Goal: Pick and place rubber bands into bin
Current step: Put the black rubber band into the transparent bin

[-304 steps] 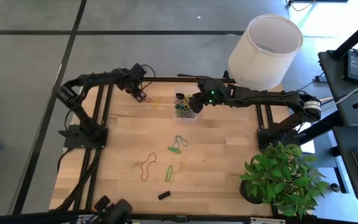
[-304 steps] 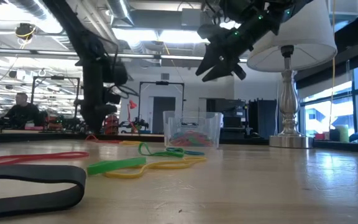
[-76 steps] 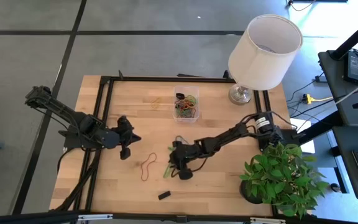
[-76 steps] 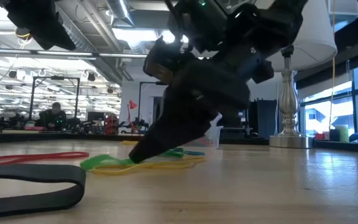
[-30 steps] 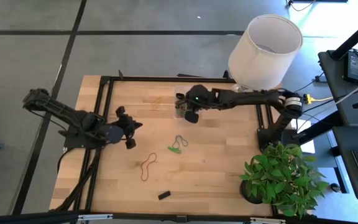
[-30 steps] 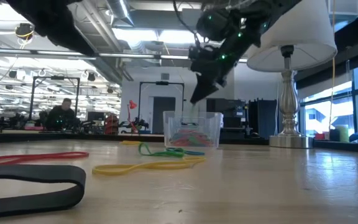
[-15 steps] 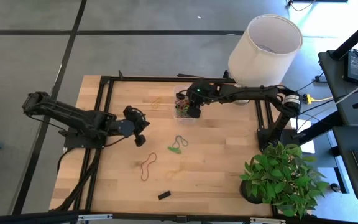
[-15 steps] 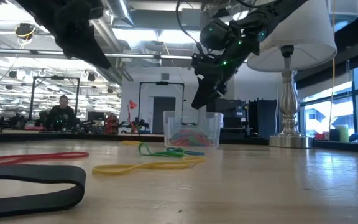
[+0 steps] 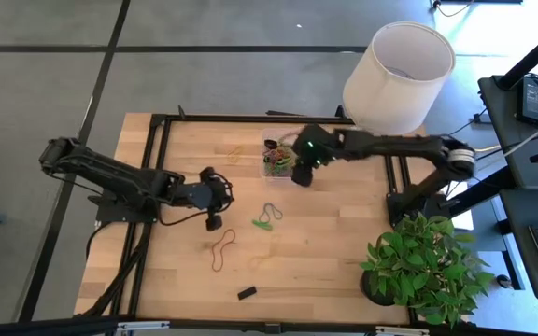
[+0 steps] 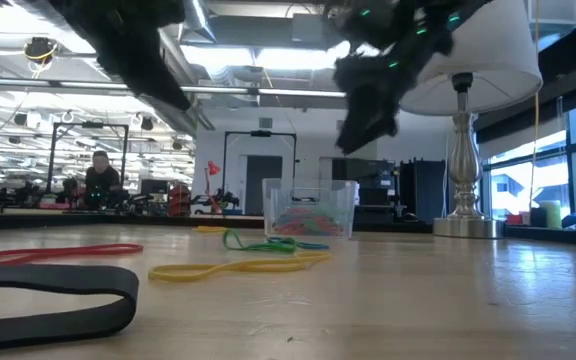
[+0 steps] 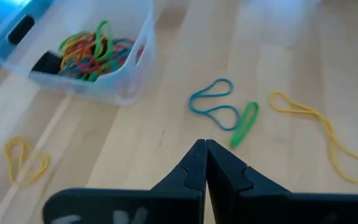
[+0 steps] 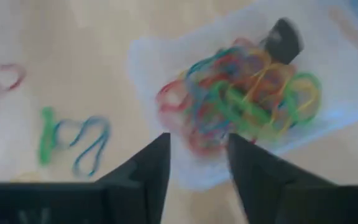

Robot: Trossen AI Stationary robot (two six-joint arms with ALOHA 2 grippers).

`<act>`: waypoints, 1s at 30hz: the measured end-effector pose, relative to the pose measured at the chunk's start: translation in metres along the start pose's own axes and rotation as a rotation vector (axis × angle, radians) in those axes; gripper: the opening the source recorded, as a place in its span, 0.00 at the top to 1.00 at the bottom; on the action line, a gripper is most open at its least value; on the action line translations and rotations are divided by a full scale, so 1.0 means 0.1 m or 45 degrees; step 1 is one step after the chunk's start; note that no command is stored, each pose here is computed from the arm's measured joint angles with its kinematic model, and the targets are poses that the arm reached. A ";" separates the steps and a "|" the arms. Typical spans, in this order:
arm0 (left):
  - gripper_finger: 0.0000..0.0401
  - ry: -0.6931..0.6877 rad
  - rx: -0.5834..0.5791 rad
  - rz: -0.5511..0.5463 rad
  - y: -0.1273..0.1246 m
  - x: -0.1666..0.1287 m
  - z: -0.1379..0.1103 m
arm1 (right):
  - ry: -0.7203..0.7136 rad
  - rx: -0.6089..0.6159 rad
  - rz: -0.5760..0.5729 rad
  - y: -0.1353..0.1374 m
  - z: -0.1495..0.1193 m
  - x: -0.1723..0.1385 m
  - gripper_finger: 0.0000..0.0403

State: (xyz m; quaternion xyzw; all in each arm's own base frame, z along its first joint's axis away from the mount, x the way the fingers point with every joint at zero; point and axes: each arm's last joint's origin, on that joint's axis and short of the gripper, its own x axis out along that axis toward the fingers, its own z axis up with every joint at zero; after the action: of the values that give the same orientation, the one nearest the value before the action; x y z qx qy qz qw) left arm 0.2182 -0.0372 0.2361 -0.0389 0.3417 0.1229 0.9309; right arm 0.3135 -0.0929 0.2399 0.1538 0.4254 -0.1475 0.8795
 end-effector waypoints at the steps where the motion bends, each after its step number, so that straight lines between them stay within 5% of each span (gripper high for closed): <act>1: 0.99 -0.005 0.016 -0.011 -0.01 -0.01 0.02 | -0.011 0.009 0.014 0.05 -0.09 -0.05 0.63; 10: 1.00 -0.018 0.140 -0.131 -0.26 -0.08 0.11 | -0.248 0.233 0.227 0.18 -1.13 -0.46 0.84; 14: 0.99 0.019 0.180 -0.126 -0.46 -0.02 0.23 | -0.276 0.209 0.311 0.18 -1.46 -0.59 0.92; 18: 1.00 0.148 0.219 -0.075 -0.69 0.12 0.35 | -0.293 0.136 0.396 0.18 -1.67 -0.68 0.99; 24: 0.99 0.328 0.288 -0.135 -1.14 0.35 0.52 | -0.178 0.091 0.435 0.16 -1.87 -0.77 0.95; 30: 0.98 0.410 0.083 -0.158 -1.60 0.58 0.60 | -0.021 -0.023 0.387 0.13 -2.03 -0.79 0.96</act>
State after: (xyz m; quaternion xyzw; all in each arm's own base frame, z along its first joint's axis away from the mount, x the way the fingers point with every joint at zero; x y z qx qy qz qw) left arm 0.3395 -0.1704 0.2423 -0.0487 0.4871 0.0463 0.8708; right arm 0.1288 0.0096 0.1845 0.2073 0.3912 -0.0102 0.8966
